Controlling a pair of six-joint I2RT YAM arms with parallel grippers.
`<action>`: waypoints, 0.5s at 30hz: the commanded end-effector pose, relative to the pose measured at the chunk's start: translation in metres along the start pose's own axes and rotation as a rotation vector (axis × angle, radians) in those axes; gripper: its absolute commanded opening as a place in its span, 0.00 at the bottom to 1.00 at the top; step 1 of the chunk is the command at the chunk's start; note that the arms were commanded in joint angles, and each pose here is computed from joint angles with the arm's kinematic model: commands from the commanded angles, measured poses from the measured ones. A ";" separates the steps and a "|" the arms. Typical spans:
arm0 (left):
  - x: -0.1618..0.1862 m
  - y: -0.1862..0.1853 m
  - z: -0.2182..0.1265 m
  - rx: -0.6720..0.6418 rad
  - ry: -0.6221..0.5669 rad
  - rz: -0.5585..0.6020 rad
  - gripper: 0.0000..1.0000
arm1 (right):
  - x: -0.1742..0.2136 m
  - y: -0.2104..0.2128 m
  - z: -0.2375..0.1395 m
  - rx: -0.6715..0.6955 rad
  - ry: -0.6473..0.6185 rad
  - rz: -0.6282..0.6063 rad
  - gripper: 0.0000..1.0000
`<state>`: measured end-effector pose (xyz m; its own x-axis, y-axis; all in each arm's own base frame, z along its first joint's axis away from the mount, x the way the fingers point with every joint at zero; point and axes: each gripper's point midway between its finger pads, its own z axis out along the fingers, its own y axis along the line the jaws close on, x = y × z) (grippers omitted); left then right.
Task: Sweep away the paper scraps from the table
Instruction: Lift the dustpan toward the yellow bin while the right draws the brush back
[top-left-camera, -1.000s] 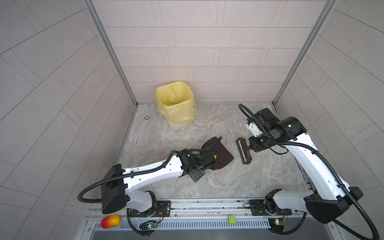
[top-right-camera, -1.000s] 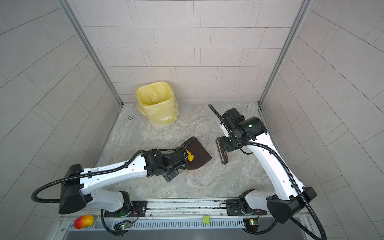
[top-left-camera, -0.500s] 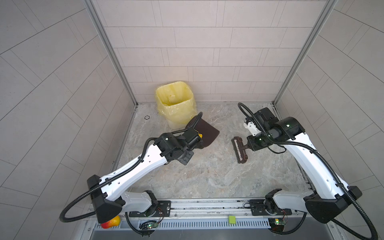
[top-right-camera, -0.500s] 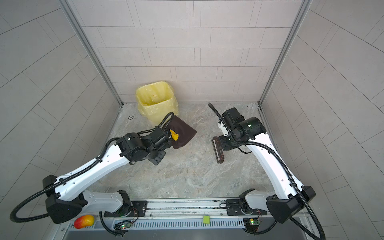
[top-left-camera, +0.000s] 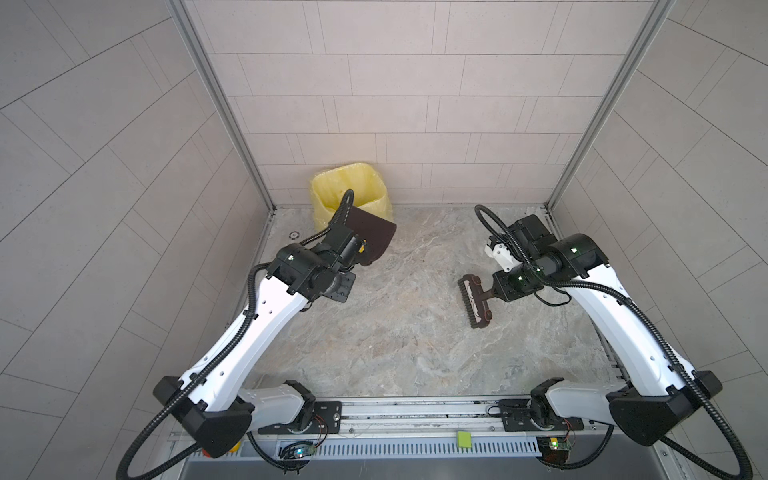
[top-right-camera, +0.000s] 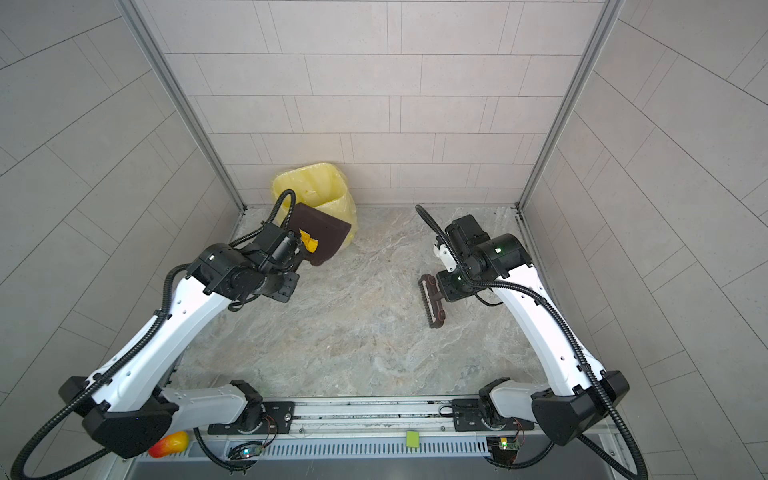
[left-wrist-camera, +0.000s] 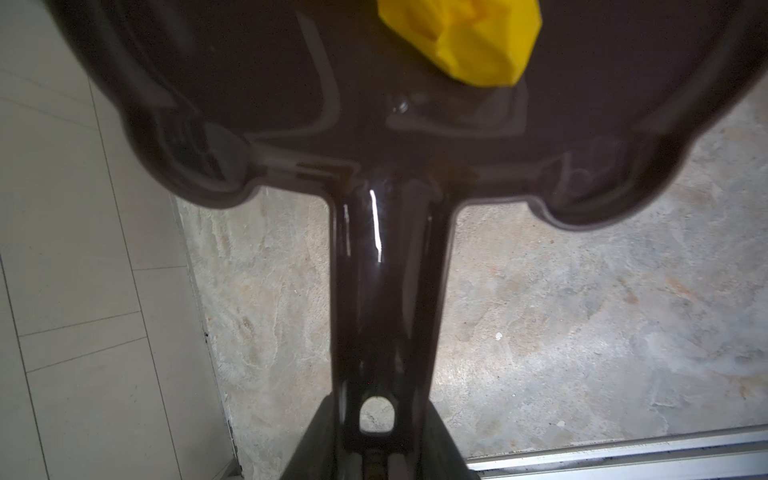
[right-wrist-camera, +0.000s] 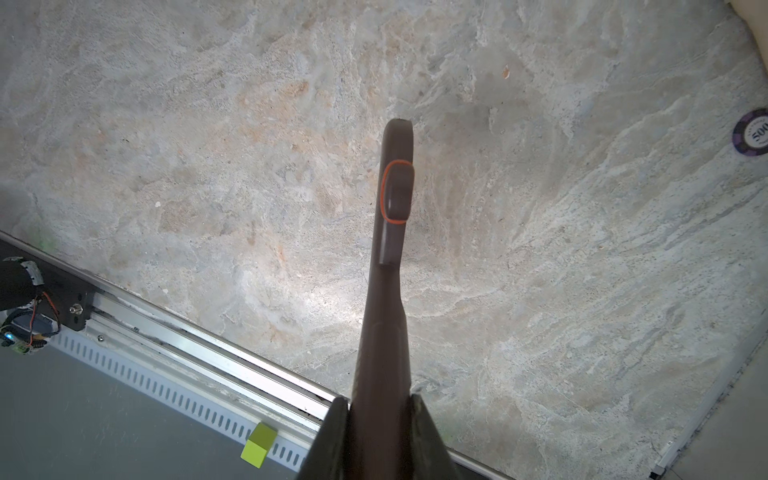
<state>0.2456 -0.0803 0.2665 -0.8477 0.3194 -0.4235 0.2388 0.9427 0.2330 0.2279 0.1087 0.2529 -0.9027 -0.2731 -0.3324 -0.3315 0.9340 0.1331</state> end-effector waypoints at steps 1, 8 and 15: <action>-0.008 0.022 -0.007 -0.038 -0.016 -0.044 0.00 | -0.002 0.002 -0.001 -0.015 -0.017 -0.022 0.00; -0.023 0.057 -0.008 -0.090 -0.017 -0.117 0.00 | 0.006 0.002 0.003 -0.024 -0.011 -0.021 0.00; -0.044 0.089 0.001 -0.139 0.001 -0.150 0.00 | 0.015 0.004 0.002 -0.036 -0.013 -0.018 0.00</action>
<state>0.2951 -0.0178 0.2976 -0.8738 0.1639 -0.4578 0.0437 0.9642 0.2617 0.2196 0.1098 0.2369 -0.9083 -0.2864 -0.3049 -0.3435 0.9266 0.1530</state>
